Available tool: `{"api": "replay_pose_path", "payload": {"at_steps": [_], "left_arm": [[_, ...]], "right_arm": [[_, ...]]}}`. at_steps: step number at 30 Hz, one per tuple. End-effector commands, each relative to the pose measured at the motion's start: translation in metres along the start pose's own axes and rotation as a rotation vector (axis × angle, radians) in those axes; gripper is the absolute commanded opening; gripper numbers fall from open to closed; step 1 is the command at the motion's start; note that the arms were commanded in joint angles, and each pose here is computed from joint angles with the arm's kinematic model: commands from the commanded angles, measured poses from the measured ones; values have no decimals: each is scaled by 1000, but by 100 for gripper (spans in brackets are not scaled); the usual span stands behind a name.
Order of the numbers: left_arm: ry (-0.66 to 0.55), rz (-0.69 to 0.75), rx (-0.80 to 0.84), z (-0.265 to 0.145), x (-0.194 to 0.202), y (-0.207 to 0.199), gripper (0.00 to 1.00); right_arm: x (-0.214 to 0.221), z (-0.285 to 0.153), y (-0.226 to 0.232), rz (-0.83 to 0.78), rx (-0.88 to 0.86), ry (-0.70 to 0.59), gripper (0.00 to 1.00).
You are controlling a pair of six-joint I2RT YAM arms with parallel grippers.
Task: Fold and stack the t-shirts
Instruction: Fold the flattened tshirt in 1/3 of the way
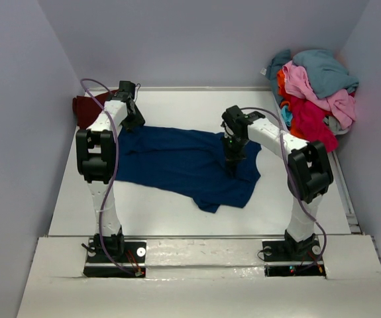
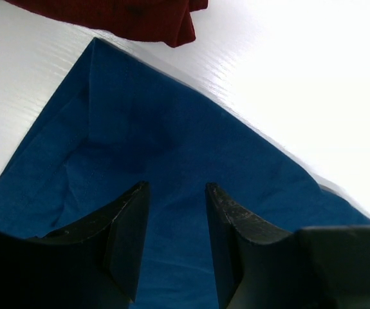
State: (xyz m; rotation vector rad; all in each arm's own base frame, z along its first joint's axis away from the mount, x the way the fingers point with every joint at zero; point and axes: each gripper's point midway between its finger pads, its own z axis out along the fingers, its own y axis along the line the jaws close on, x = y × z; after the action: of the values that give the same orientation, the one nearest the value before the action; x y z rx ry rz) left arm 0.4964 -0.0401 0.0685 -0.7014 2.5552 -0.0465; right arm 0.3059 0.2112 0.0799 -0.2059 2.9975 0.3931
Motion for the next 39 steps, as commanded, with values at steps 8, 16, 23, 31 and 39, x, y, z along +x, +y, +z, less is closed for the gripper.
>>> {"api": "replay_pose_path", "payload": {"at_steps": [8,16,23,31,39], "left_arm": [[-57,-3,36,-29,-16,-2,51],[-57,-3,42,-30,-14,-2,52],[-56,-1,26,-30,-11,2,51],[-72,-5,-7,-35,-14,9,51],[-114,-12,-79,-52,-22,24,52]], "right_arm": [[20,6,42,-165,-75,47,14],[19,9,59,-201,-95,36,40],[-5,-1,51,-180,-2,-62,44],[-59,-23,51,-79,36,-203,45],[-81,-8,30,-21,41,-200,45]]}}
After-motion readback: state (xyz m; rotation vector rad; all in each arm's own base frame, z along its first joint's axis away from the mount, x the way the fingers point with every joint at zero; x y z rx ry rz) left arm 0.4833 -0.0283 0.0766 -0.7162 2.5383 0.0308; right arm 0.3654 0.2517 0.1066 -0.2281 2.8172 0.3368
